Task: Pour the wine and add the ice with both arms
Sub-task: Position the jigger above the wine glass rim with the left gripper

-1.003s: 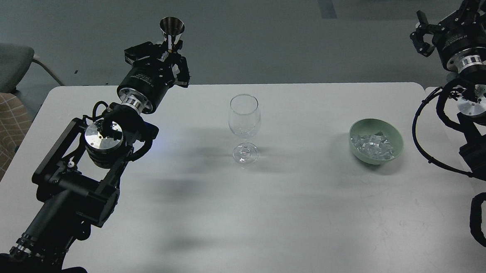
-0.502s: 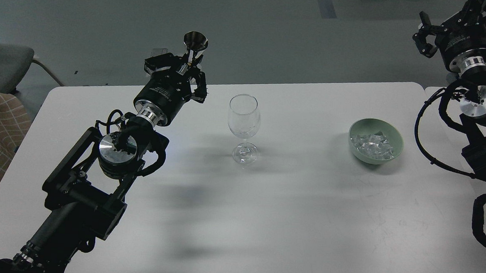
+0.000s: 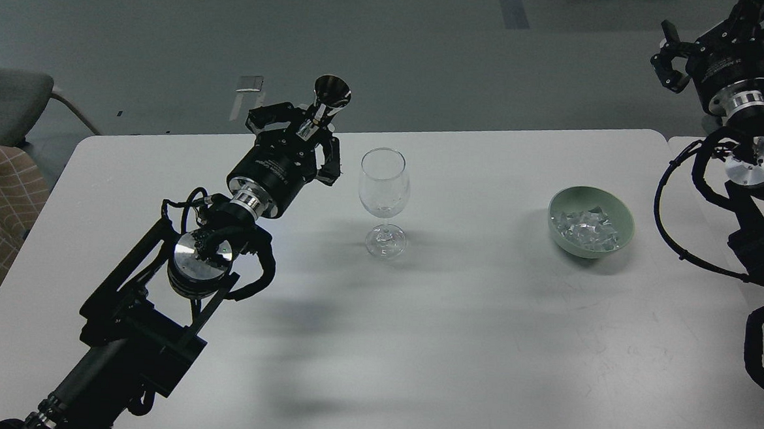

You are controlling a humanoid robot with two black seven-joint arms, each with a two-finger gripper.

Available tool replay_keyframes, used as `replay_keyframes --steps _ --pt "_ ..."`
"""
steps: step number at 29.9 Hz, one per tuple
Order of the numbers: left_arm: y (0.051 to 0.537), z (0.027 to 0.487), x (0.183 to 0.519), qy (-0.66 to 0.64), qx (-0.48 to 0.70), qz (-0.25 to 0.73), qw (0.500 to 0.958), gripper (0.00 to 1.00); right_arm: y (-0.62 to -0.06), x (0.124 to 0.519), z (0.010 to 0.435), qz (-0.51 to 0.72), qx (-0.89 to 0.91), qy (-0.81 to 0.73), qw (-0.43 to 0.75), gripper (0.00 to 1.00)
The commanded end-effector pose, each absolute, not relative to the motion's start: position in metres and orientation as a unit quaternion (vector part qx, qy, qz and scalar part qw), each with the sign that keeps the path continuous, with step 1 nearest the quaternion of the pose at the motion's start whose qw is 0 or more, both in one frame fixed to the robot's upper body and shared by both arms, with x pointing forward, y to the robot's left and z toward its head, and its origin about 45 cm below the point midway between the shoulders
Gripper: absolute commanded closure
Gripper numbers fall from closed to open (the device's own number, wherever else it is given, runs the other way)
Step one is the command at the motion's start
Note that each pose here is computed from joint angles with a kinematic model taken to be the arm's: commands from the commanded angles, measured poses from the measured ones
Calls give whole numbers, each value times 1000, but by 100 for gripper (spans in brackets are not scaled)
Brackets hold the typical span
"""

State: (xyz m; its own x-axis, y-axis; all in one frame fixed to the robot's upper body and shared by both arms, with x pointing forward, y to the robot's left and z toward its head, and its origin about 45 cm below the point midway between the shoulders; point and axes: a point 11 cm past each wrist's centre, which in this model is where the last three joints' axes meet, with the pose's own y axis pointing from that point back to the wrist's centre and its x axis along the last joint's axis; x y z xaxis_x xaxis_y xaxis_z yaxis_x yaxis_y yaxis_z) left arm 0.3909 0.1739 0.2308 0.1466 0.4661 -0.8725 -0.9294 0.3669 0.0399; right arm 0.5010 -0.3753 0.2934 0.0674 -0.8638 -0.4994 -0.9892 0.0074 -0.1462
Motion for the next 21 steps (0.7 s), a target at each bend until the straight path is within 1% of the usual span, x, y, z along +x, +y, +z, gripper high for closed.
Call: replay_keyframes --steps 1,9,13,18,21 --pt "174 228 389 426 -266 495 709 100 -375 501 293 134 -692 670 235 0" --pt "171 228 388 423 -262 493 713 100 -374 501 293 134 -693 668 235 0" --pt "163 229 384 389 -239 495 739 100 -375 501 293 134 -692 669 235 0" --pt "154 232 379 371 -224 487 758 100 -375 501 293 134 -692 669 235 0" --pt "157 231 380 365 -218 494 759 100 -375 501 293 134 -692 669 235 0"
